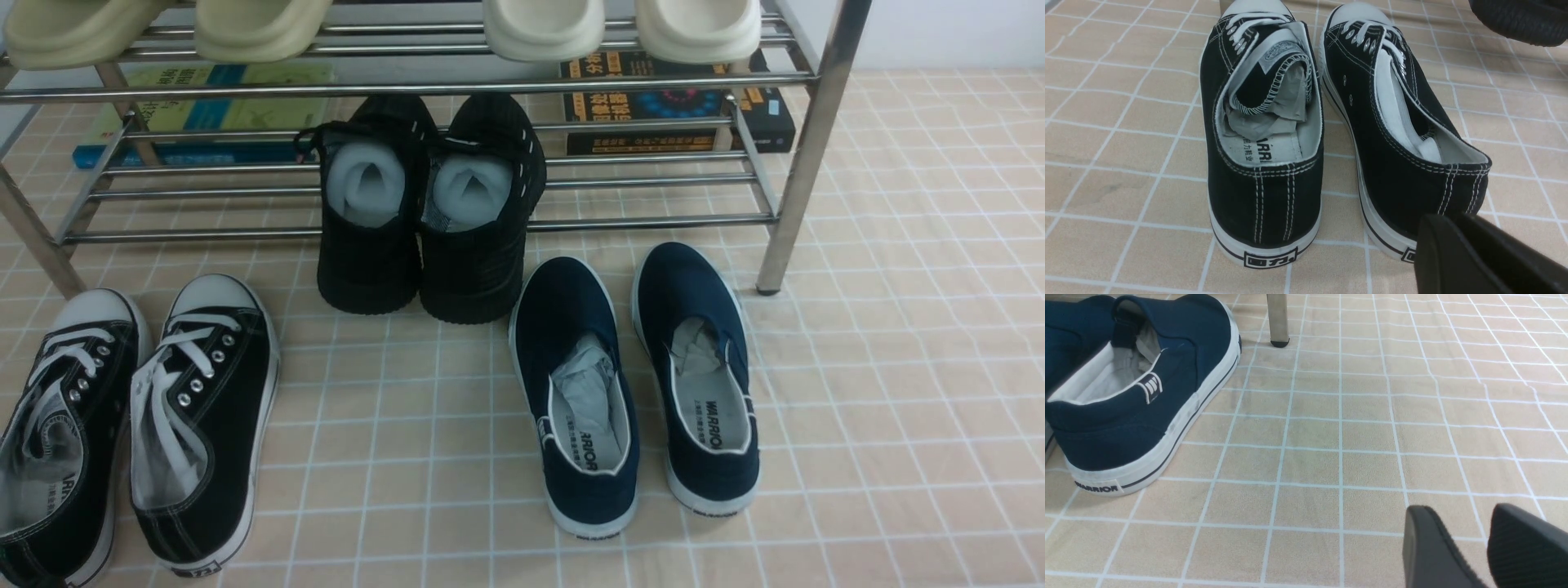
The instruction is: Take the shoes off the shelf from the light coffee tablecloth by hand.
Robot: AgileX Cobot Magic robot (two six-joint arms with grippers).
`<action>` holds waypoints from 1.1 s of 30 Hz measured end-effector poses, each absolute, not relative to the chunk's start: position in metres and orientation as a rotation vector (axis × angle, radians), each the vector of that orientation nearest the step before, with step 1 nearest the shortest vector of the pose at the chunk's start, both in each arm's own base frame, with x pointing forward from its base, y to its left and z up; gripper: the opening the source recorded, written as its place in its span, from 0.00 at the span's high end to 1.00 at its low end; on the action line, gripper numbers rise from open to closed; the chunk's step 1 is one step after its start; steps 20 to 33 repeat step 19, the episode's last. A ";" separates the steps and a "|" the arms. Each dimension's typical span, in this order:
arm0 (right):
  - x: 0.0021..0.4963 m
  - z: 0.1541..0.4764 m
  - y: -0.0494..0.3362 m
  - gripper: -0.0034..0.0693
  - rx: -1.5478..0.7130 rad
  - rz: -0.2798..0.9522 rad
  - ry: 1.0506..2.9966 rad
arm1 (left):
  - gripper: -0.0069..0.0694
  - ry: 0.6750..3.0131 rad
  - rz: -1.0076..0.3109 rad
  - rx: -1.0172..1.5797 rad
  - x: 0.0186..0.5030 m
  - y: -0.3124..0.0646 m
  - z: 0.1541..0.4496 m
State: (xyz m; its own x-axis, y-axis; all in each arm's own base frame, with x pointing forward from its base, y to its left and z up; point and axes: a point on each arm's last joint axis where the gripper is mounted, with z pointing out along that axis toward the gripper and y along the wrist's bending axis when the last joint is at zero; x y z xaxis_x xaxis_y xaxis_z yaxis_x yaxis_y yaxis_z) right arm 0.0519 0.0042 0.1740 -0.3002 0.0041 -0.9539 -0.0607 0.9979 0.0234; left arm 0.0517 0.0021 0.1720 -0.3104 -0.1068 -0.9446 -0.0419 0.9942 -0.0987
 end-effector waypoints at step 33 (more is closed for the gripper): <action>0.052 0.174 0.004 0.62 -0.041 0.064 1.875 | 0.79 1.887 -0.065 -0.108 0.052 0.002 0.172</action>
